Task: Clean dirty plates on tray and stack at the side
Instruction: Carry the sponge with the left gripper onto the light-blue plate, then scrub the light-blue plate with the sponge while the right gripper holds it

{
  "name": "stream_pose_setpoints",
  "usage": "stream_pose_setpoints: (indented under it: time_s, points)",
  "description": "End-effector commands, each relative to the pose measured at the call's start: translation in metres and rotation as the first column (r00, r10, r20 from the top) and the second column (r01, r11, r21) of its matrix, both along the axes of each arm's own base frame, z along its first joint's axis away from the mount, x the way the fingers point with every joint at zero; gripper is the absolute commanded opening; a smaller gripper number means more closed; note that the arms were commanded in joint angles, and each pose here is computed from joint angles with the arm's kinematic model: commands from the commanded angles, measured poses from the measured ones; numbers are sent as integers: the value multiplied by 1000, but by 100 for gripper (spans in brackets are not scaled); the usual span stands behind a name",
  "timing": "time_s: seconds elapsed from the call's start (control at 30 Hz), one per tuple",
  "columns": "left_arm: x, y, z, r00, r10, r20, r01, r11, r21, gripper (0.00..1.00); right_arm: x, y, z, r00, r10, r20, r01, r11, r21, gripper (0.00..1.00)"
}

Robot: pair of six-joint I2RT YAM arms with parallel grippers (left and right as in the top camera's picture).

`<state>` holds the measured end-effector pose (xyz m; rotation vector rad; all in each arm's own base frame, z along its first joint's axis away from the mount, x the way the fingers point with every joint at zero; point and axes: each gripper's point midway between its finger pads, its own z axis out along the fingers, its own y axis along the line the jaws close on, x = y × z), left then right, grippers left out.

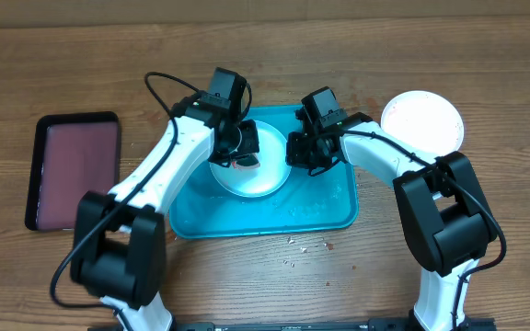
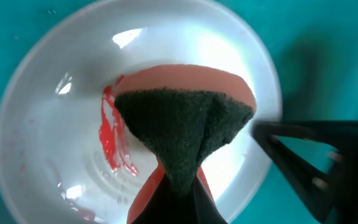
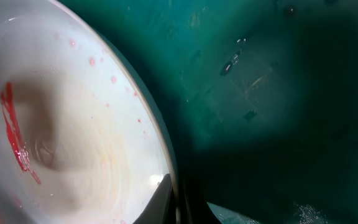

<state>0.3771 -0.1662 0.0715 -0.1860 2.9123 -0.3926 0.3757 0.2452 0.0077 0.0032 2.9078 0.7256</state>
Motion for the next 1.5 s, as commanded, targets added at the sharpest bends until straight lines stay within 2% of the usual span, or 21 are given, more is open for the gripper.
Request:
stream_pose_setpoints:
  time_s: [0.0,0.13,0.27,0.4,0.57,0.67,0.83,0.97,1.13,1.37,1.47]
  points:
    - [-1,1,-25,999,-6,-46,7,1000,28,4,9,4,-2,1000,-5,18,5,1000,10,4]
    - [-1,3,-32,998,-2,-56,4,999,40,4,9,13,4,1000,15,21,-16,998,66,6]
    - [1,3,-31,998,-37,-42,39,998,44,4,5,2,-2,1000,-5,-4,5,1000,-2,4]
    - [3,2,-31,999,-39,-34,41,998,41,4,4,-17,10,998,-40,-50,34,990,-133,4]
    - [3,-1,-32,999,-40,-36,41,999,29,4,3,-13,26,997,-37,-67,27,989,-145,4]
    - [0,-8,-33,997,-53,-51,53,999,-3,4,6,-15,24,997,-64,-47,54,982,-180,4]
    - [3,-13,-32,997,-61,-36,60,998,-21,4,10,-2,25,999,-40,-7,38,986,-163,4]
    - [4,-13,-32,998,-47,-36,46,999,-25,4,10,12,14,1000,-15,4,15,988,-156,7]
    - [4,-12,-32,998,-45,-34,44,999,-16,4,6,10,-14,998,-29,-47,20,983,-180,8]
    - [9,-2,-34,1000,-27,-11,27,999,45,6,5,9,-22,998,-30,-63,17,982,-185,7]
    - [14,11,-36,1000,-6,13,4,993,119,5,5,9,-22,998,-30,-63,18,982,-185,7]
